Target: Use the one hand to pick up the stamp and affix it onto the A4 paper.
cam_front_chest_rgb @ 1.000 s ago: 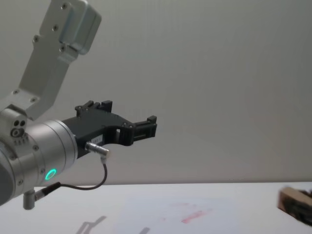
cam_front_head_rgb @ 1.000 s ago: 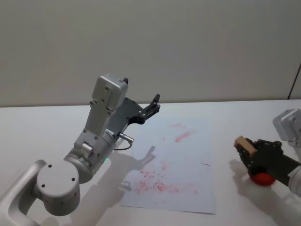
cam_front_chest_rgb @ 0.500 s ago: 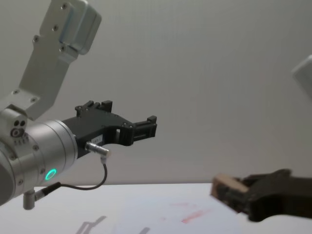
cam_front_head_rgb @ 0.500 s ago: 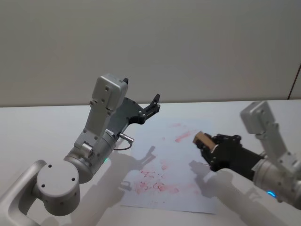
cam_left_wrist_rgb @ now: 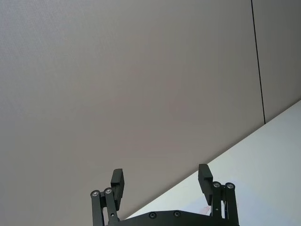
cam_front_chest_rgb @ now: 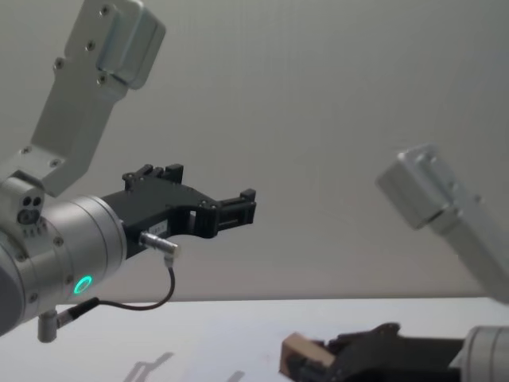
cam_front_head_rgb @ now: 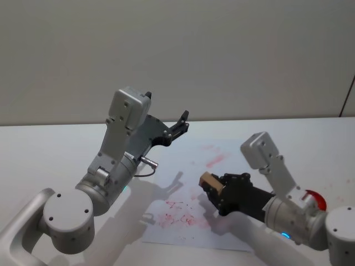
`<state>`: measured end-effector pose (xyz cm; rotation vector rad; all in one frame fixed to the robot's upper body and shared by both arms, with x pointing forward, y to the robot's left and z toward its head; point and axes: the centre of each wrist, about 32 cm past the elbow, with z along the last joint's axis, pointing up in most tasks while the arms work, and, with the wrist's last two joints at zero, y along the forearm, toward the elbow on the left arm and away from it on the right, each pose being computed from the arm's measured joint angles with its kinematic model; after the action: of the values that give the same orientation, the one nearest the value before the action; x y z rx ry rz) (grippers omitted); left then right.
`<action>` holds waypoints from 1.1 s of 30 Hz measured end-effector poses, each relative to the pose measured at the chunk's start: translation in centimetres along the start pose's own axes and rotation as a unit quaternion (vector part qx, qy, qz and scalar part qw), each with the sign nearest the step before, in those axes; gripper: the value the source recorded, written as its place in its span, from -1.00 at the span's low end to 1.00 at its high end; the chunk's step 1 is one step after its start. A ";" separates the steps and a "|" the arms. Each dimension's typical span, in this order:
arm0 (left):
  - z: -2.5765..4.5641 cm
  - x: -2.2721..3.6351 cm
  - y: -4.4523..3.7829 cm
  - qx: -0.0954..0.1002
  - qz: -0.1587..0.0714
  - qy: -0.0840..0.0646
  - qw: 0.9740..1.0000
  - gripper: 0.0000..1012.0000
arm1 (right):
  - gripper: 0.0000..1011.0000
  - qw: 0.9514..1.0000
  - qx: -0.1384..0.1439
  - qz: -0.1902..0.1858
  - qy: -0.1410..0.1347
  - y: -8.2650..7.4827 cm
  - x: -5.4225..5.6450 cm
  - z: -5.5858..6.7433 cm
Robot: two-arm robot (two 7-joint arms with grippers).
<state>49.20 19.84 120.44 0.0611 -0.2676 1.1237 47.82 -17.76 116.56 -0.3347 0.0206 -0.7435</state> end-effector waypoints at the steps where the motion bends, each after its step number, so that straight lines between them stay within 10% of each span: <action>1: 0.00 0.00 0.00 0.000 0.000 0.000 1.000 0.98 | -0.57 1.000 -0.004 0.002 0.000 0.2 -0.2 -0.1; 33: 0.00 0.00 0.00 0.000 0.000 0.000 1.000 0.98 | -0.57 0.998 -0.055 -0.009 0.020 1.2 -1.3 -2.2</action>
<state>49.20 19.84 120.44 0.0612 -0.2676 1.1236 47.39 -16.73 114.03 -0.4256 0.0967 -0.7682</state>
